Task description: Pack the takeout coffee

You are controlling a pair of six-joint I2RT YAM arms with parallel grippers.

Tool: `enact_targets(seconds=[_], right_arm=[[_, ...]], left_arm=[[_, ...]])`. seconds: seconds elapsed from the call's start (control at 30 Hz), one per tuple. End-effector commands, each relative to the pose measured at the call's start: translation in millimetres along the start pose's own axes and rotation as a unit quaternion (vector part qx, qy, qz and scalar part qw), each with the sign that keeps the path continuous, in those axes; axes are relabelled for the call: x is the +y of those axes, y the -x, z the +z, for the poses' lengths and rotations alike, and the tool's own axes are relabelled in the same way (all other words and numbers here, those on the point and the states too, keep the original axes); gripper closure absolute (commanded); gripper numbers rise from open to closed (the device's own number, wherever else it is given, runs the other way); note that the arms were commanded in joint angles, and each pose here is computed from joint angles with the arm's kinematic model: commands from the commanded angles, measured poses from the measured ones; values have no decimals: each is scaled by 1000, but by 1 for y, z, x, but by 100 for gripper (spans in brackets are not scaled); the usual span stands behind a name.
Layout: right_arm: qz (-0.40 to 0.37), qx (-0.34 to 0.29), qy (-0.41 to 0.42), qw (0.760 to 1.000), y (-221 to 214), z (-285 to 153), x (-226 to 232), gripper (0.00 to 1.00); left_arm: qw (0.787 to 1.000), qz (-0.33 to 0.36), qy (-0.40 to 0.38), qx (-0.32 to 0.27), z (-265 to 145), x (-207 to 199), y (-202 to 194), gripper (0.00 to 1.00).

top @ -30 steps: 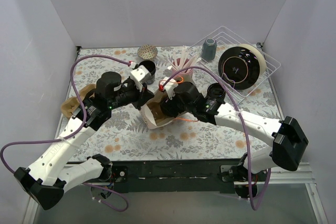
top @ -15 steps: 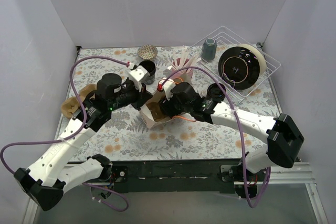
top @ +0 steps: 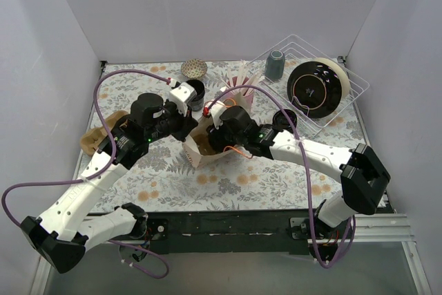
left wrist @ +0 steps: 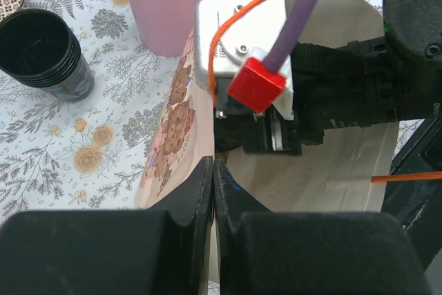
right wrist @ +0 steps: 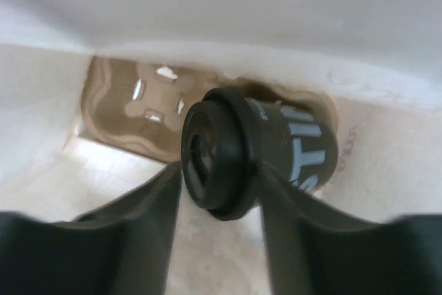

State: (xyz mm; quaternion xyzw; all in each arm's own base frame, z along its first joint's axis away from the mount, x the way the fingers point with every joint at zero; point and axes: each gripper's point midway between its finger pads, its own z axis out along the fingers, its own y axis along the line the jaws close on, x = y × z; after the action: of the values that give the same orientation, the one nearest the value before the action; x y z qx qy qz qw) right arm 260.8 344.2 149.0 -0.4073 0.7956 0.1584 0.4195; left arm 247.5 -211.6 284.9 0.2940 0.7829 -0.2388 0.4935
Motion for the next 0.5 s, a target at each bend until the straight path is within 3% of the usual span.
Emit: enact_targets(seconds=[0.0, 0.03, 0.13, 0.23, 0.47], right_arm=[[2, 18, -3, 1000, -4, 6, 0, 60], [1, 17, -6, 1000, -4, 5, -2, 74], [-10, 8, -8, 1000, 2, 1, -4, 91], [-21, -16, 2, 1000, 17, -8, -3, 99], [-21, -84, 42, 995, 59, -43, 7, 99]], left_arm=[[1000, 0, 6, -23, -8, -1, 20, 100], [1000, 0, 7, -25, -9, -1, 22, 100], [1000, 5, 6, -25, -10, -1, 24, 100], [999, 17, -3, -33, -17, -5, 28, 100], [997, 64, -19, -48, -31, -10, 16, 100]])
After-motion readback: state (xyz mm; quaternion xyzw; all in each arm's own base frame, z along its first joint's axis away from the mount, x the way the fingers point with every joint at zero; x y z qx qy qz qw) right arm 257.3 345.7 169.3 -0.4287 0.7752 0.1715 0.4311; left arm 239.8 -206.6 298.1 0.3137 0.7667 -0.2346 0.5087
